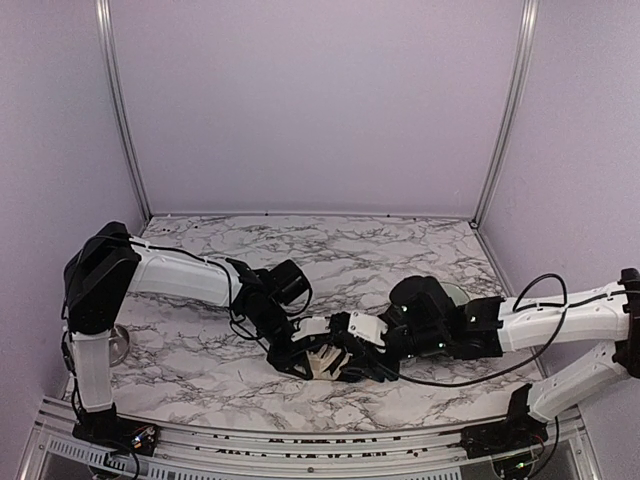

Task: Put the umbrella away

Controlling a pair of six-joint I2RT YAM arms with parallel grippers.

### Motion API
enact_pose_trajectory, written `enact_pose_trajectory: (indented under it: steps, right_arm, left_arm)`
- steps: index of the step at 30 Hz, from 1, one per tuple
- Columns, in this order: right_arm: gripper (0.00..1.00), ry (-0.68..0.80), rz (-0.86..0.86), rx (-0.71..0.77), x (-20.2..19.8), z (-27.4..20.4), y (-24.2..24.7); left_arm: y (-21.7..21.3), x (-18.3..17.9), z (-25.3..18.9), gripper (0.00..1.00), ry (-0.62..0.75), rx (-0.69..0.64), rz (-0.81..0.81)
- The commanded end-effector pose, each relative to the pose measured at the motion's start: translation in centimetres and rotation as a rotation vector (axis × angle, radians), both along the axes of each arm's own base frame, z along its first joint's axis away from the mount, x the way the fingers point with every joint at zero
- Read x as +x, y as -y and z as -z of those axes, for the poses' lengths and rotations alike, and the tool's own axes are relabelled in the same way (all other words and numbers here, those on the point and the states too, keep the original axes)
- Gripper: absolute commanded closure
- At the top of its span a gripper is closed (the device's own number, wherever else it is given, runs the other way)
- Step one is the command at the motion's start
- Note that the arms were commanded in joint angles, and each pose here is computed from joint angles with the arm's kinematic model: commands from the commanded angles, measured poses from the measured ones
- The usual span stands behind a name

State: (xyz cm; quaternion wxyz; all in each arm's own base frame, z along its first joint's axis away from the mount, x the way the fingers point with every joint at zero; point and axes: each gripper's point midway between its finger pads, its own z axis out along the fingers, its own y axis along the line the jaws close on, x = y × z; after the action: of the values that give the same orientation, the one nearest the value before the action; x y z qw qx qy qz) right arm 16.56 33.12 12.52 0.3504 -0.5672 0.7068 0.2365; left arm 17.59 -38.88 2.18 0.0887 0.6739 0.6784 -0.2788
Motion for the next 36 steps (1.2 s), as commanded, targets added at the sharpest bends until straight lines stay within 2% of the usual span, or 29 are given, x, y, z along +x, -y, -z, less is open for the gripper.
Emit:
enact_pose_trajectory:
  steps: [1, 5, 8, 9, 10, 11, 15, 18, 22, 25, 26, 28, 30, 33, 34, 35, 36]
  right_arm:
    - [0.46, 0.219, -0.121, -0.016, -2.7, -0.3, -3.2]
    - [0.43, 0.353, -0.133, -0.165, -2.8, 2.1, -4.7]
    - [0.36, 0.463, -0.103, -0.242, -1.3, 3.0, -5.2]
    - [0.23, 0.496, -0.094, -0.257, -0.8, 3.0, -5.2]
    - [0.04, 0.525, -0.080, -0.271, -0.3, 3.0, -5.2]
    - [0.01, 0.544, -0.076, -0.277, -0.1, 3.0, -5.1]
    - [0.01, 0.565, -0.109, -0.338, 0.0, 4.6, -4.8]
    - [0.07, 0.542, -0.144, -0.390, -0.1, 6.3, -4.5]
    - [0.29, 0.511, -0.149, -0.433, 0.1, 8.2, -4.2]
    - [0.30, 0.489, -0.125, -0.467, 0.9, 9.6, -3.7]
    - [0.35, 0.476, -0.121, -0.479, 1.2, 10.0, -3.6]
    - [0.51, 0.454, -0.118, -0.500, 1.4, 10.7, -3.4]
    - [0.60, 0.434, -0.132, -0.509, 1.1, 11.2, -3.4]
    - [0.70, 0.396, -0.138, -0.492, 0.6, 11.0, -3.5]
    - [0.72, 0.377, -0.143, -0.486, 0.3, 11.0, -3.5]
    - [0.74, 0.354, -0.150, -0.479, 0.0, 11.1, -3.4]
    - [0.75, 0.326, -0.156, -0.473, -0.4, 11.1, -3.3]
  left_arm:
    - [-8.4, -6.4, 6.4, 0.65, -0.312, 0.406, -0.031]
    - [-8.5, -6.3, 6.4, 0.66, -0.327, 0.408, -0.032]
    - [-8.5, -6.5, 6.4, 0.66, -0.338, 0.411, -0.027]
    - [-8.5, -6.5, 6.4, 0.67, -0.341, 0.412, -0.026]
    - [-8.6, -6.5, 6.4, 0.68, -0.345, 0.415, -0.025]
    - [-8.7, -6.5, 6.4, 0.68, -0.348, 0.416, -0.025]
    - [-8.8, -6.5, 6.6, 0.68, -0.357, 0.425, -0.029]
    - [-8.9, -6.5, 6.6, 0.68, -0.364, 0.422, -0.027]
    - [-8.7, -6.7, 6.2, 0.68, -0.385, 0.410, -0.014]
    - [-8.6, -7.0, 5.9, 0.68, -0.404, 0.396, 0.004]
    - [-8.6, -7.1, 5.8, 0.68, -0.410, 0.393, 0.008]
    - [-8.5, -7.2, 5.7, 0.68, -0.413, 0.387, 0.015]
    - [-8.3, -7.2, 5.4, 0.68, -0.420, 0.369, 0.022]
    - [-7.3, -6.8, 4.2, 0.43, -0.428, 0.282, 0.016]
    - [-6.9, -6.0, 4.0, 0.30, -0.403, 0.253, -0.013]
    - [-6.4, -5.1, 3.8, 0.12, -0.369, 0.216, -0.049]
    - [-5.8, -3.8, 3.3, 0.02, -0.322, 0.160, -0.080]
